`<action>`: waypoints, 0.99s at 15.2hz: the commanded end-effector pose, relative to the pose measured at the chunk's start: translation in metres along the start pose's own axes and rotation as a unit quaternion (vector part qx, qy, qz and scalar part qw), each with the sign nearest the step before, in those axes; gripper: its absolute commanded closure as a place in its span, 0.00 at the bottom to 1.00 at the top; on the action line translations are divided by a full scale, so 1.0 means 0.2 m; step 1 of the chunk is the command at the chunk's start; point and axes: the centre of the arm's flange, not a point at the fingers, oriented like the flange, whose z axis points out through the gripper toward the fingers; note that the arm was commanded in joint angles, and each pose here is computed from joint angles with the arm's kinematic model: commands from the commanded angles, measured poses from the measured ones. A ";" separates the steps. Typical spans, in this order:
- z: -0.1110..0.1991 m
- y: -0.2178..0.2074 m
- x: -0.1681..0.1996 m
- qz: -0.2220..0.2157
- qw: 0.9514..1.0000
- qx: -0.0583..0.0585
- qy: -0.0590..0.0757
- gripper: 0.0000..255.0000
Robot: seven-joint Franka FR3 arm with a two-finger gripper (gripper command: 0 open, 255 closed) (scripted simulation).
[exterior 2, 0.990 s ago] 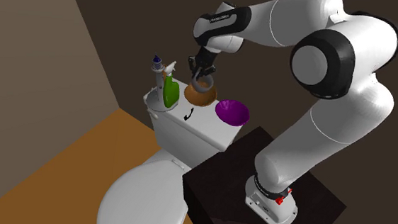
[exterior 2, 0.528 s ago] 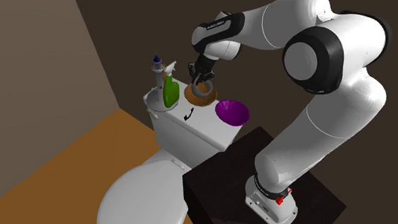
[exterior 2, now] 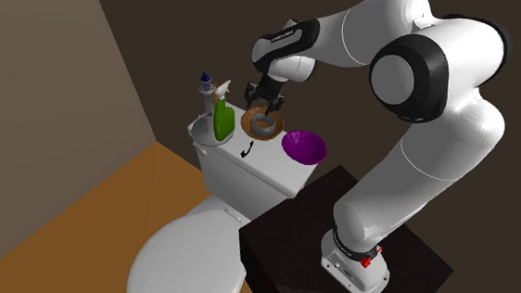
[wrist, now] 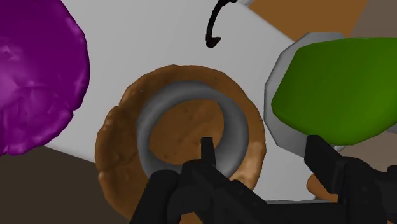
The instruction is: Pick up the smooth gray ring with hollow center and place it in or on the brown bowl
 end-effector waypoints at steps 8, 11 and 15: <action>-0.24 0.04 0.04 0.010 1.000 -0.001 -0.002 0.00; -0.24 0.04 0.04 0.010 1.000 -0.001 -0.002 0.00; -0.24 0.04 0.04 0.010 1.000 -0.001 -0.002 0.00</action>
